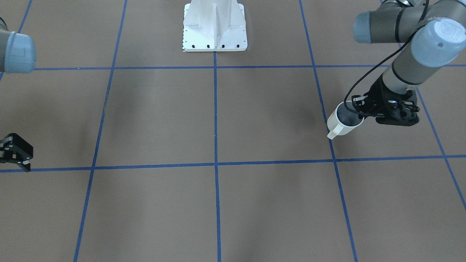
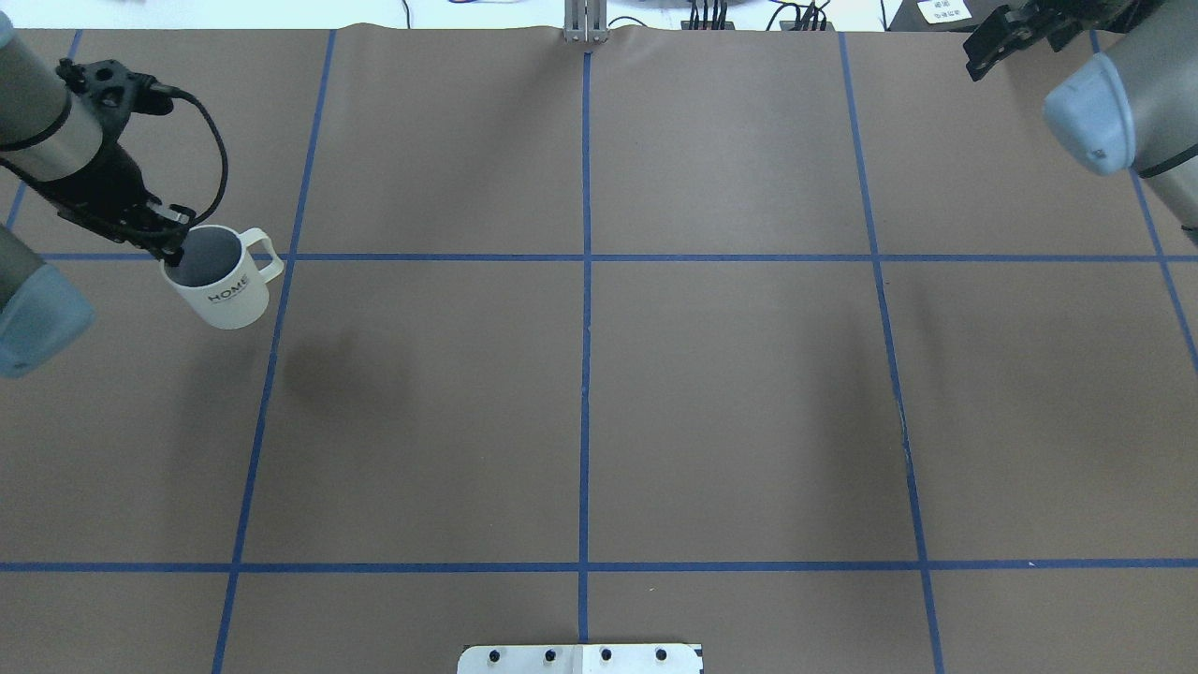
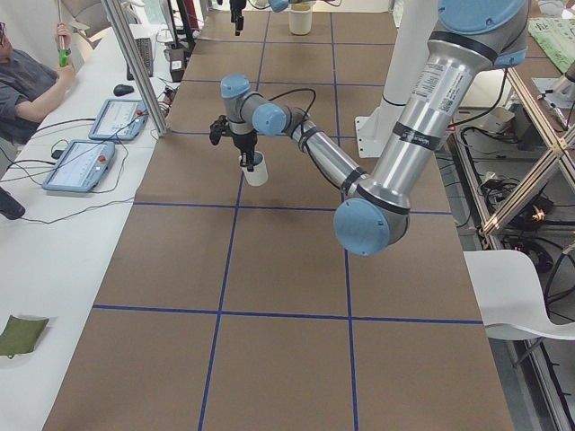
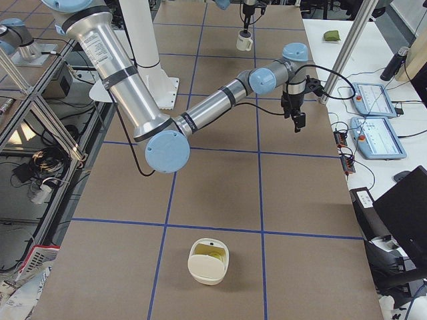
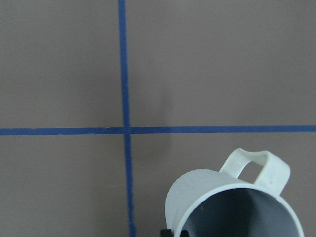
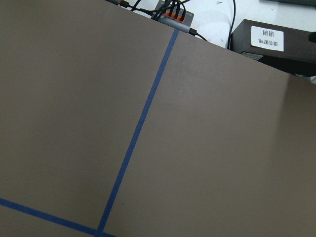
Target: Left arm hands cup to right arm to dump lemon
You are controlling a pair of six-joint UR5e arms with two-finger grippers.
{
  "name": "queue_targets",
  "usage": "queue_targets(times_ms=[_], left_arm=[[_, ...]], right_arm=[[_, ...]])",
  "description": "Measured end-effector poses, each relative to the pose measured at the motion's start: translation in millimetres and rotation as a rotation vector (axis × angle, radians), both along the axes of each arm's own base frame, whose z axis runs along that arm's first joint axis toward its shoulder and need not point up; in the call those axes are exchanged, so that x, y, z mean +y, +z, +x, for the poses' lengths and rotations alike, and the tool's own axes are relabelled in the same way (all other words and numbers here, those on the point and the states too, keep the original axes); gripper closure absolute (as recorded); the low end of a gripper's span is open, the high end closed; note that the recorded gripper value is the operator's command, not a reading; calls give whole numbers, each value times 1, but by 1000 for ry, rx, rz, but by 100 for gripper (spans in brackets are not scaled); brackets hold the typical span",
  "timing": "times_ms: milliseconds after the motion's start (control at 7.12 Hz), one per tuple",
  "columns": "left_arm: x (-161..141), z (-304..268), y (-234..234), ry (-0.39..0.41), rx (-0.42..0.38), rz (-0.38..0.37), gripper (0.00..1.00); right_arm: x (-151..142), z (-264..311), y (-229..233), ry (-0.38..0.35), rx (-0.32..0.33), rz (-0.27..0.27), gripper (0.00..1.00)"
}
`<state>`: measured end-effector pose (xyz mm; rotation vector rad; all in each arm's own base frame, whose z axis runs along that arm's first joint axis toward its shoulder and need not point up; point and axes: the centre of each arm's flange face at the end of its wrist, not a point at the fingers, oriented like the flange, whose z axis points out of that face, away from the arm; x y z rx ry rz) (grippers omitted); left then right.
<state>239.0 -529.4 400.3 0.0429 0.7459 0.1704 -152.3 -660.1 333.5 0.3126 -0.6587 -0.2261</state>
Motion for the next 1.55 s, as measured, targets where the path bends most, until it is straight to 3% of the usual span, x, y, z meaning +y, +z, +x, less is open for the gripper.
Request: queue_targets(times_ms=[140,562,702,843,1264,1545], left_arm=[[8,-13,32,21,-9,21,100],[11,-24,108,31,6,63,100],[7,-28,117,21,10,63,17],[3,-34,121,9,13,62,0],[-4,-46,116,-16,17,70,0],[-12,-73,114,-42,14,88,0]], right_arm=[[-3,13,5,-1,-15,-12,1],[-14,51,47,-10,-79,-155,1],[-16,62,58,-19,-83,-164,1],[-17,68,63,-22,-82,-165,1],[-16,75,68,-18,-78,-164,1],[-2,89,101,-16,-67,-188,0]])
